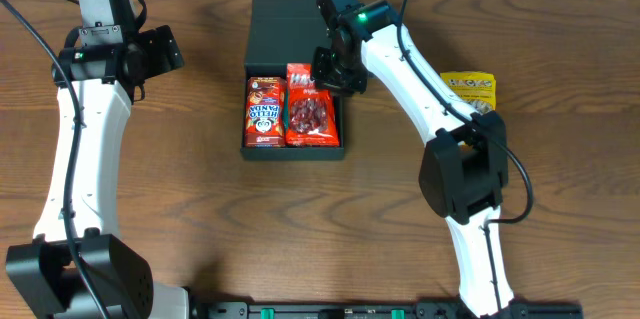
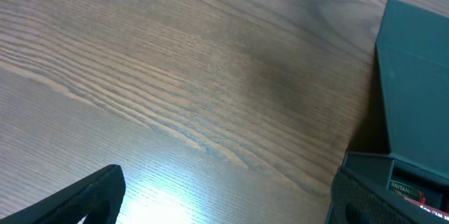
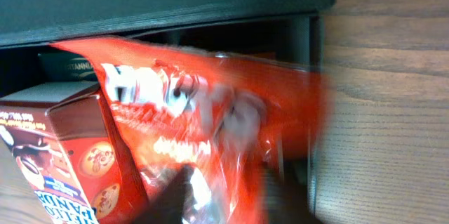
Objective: Pack container
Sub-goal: 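Drop the red Hacks bag into the black box beside Hello Panda, then move the right gripper to the yellow Hacks bag and grasp it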
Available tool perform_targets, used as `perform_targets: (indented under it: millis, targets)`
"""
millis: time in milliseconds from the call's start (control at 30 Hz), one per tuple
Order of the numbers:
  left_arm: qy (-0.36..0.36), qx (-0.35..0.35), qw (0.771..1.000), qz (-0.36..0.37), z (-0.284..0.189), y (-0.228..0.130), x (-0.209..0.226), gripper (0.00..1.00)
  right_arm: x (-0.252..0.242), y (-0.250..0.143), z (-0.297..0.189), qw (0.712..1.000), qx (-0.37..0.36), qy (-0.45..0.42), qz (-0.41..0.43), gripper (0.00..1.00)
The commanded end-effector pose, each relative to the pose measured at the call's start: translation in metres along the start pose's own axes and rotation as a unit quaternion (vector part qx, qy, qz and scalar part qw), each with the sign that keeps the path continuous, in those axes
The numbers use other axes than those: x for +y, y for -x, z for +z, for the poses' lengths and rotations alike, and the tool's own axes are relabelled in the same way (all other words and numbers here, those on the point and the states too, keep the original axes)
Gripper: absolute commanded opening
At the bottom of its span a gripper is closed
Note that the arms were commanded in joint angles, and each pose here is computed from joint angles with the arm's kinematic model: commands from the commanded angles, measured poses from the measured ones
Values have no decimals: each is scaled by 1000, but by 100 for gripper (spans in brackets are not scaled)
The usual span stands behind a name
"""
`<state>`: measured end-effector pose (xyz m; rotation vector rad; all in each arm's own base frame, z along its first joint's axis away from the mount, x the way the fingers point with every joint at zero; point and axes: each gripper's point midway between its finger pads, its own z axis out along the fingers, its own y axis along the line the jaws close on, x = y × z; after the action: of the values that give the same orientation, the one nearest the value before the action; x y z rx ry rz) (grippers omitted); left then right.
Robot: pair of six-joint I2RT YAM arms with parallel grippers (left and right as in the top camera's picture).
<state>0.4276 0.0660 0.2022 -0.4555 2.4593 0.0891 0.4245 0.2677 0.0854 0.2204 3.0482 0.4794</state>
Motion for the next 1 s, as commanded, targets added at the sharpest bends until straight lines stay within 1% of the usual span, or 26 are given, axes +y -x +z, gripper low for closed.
perform_targets:
  millis: [0, 100, 167, 267, 367, 400, 433, 467, 533, 600, 700, 800, 833, 967]
  targets:
    - [2, 7, 1000, -2, 5, -3, 1, 95, 1, -3, 4, 999, 4, -1, -38, 99]
    - [2, 7, 1000, -2, 5, -3, 1, 95, 11, 2, -15, 997, 2, 39, -61, 99]
    - [2, 7, 1000, -2, 5, -3, 1, 95, 19, 10, -41, 993, -14, 71, -89, 99]
    - [2, 7, 1000, -2, 5, -3, 1, 95, 17, 27, -98, 986, -65, 89, -129, 99]
    - [2, 7, 1000, -2, 5, -3, 1, 95, 5, 42, -167, 970, -132, 106, -172, 99]
    - [2, 8, 1000, -2, 5, -3, 1, 95, -15, 50, -198, 964, -171, 85, -186, 99]
    - [2, 9, 1000, -2, 5, -4, 1, 95, -37, 58, -213, 964, -193, 52, -174, 99]
    - [2, 9, 1000, -2, 5, -4, 1, 95, -75, 67, -230, 966, -217, -6, -140, 99]
    - [2, 9, 1000, -6, 5, -4, 1, 95, -144, 76, -246, 966, -223, -99, -87, 99]
    - [2, 9, 1000, -6, 5, -4, 1, 95, -198, 75, -243, 970, -189, -139, -59, 94]
    - [2, 9, 1000, -6, 5, -4, 1, 95, -246, 75, -218, 979, -135, -146, -47, 90]
    - [3, 15, 1000, -5, 5, -7, 1, 95, -284, 72, -178, 991, -73, -106, -40, 88]
    - [4, 17, 1000, -4, 5, -8, 1, 95, -292, 71, -166, 994, -61, -88, -37, 86]
    - [5, 24, 1000, -3, 5, -11, 2, 95, -318, 70, -131, 999, -42, -29, -17, 84]
